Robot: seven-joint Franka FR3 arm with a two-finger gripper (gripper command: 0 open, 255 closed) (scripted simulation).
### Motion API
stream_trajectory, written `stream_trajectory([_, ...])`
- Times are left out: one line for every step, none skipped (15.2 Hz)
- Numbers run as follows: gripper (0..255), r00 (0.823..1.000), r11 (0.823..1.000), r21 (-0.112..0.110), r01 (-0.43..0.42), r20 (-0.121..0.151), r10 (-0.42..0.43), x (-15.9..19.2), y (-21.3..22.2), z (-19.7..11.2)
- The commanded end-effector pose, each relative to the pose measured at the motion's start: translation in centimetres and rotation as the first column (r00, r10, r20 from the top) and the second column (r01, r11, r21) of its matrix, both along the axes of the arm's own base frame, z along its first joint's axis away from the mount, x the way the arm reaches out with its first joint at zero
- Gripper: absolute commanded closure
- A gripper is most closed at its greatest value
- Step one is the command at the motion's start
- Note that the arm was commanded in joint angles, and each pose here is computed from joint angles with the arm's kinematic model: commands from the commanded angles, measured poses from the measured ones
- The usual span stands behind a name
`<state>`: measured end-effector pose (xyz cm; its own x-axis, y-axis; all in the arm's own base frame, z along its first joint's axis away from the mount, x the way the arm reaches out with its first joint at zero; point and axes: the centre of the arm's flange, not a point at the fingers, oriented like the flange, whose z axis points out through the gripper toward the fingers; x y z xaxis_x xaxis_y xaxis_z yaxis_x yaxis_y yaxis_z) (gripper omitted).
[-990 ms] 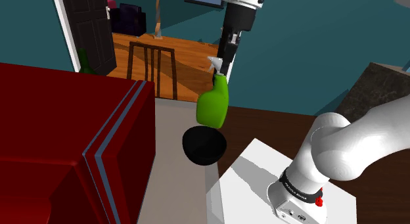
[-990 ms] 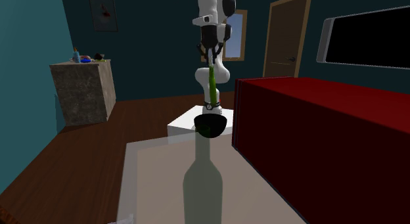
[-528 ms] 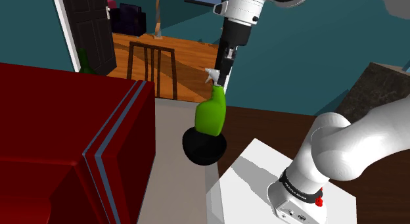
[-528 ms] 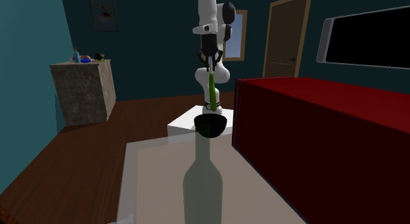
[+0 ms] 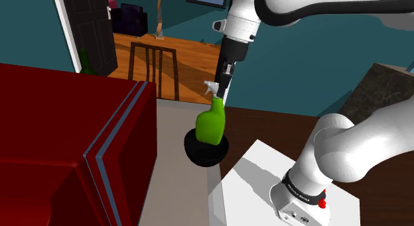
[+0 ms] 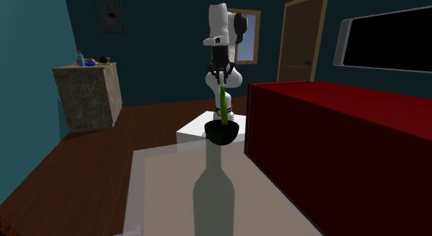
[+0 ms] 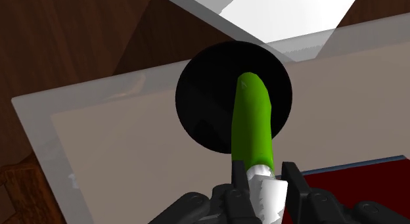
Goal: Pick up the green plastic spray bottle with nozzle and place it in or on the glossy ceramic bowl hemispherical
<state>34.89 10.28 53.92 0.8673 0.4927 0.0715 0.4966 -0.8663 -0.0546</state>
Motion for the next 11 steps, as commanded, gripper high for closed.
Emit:
stream_trajectory([255,1.000,1.000,0.000,0.000,0.001,0.000,-0.10,-0.02,-1.08])
stream_trajectory([255,1.000,1.000,0.000,0.000,0.001,0.000,-0.10,-0.02,-1.82])
stream_trajectory([255,1.000,1.000,0.000,0.000,0.001,0.000,-0.10,-0.02,-1.82])
stream_trajectory([255,1.000,1.000,0.000,0.000,0.001,0.000,-0.10,-0.02,-1.82])
stream_trajectory([255,1.000,1.000,0.000,0.000,0.001,0.000,-0.10,-0.02,-1.82])
stream_trajectory([255,1.000,1.000,0.000,0.000,0.001,0.000,-0.10,-0.02,-1.82])
stream_trajectory([255,1.000,1.000,0.000,0.000,0.001,0.000,-0.10,-0.02,-1.82])
stream_trajectory([255,1.000,1.000,0.000,0.000,0.001,0.000,-0.10,-0.02,-1.82])
stream_trajectory([255,1.000,1.000,0.000,0.000,0.001,0.000,-0.10,-0.02,-1.82])
stream_trajectory([255,1.000,1.000,0.000,0.000,0.001,0.000,-0.10,-0.02,-1.82])
stream_trajectory([0,1.000,1.000,0.000,0.000,0.001,0.000,-0.10,-0.02,-1.82])
